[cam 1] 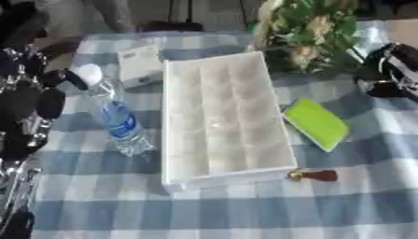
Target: Pick up objects on the table and place them in the box.
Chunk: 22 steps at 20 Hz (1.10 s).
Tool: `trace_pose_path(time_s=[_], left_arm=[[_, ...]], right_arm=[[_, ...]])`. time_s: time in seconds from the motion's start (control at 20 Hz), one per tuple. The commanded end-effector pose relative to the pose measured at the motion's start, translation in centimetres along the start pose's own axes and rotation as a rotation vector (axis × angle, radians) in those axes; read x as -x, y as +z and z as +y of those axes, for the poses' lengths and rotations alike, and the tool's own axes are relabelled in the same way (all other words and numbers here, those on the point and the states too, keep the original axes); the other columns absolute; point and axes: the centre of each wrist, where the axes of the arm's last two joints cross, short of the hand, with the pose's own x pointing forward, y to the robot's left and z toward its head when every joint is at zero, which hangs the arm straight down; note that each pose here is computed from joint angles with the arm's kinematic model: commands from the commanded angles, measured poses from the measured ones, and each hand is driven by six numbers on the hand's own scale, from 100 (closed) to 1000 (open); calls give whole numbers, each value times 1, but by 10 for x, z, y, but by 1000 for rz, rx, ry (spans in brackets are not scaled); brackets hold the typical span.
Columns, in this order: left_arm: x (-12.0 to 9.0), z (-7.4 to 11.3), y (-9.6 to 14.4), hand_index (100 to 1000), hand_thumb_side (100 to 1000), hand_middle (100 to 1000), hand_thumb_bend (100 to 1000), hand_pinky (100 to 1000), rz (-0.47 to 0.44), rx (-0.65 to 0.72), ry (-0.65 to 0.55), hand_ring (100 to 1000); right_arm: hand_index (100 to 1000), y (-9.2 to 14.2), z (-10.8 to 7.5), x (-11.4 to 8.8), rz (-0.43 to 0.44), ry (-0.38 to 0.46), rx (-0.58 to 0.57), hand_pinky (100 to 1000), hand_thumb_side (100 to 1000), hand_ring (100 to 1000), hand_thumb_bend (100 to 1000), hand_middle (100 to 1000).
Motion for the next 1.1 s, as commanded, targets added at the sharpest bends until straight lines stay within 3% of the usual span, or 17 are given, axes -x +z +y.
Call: trace_pose_path(time_s=[0.05, 0.5, 1.1], left_arm=[[-7, 2, -4, 943, 427, 968, 561, 476, -18, 10, -8, 815], [-6, 2, -3, 943, 426, 968, 560, 477, -13, 11, -6, 815], [-7, 2, -3, 944, 423, 969, 560, 477, -15, 16, -4, 816]], right_arm=[[504, 1, -32, -13, -62, -16, 55, 100, 100, 283, 100, 380], [501, 1, -50, -42, -166, -140, 64, 100, 100, 283, 100, 376], [496, 1, -43, -41, -165, -154, 22, 100, 100, 275, 100, 369]])
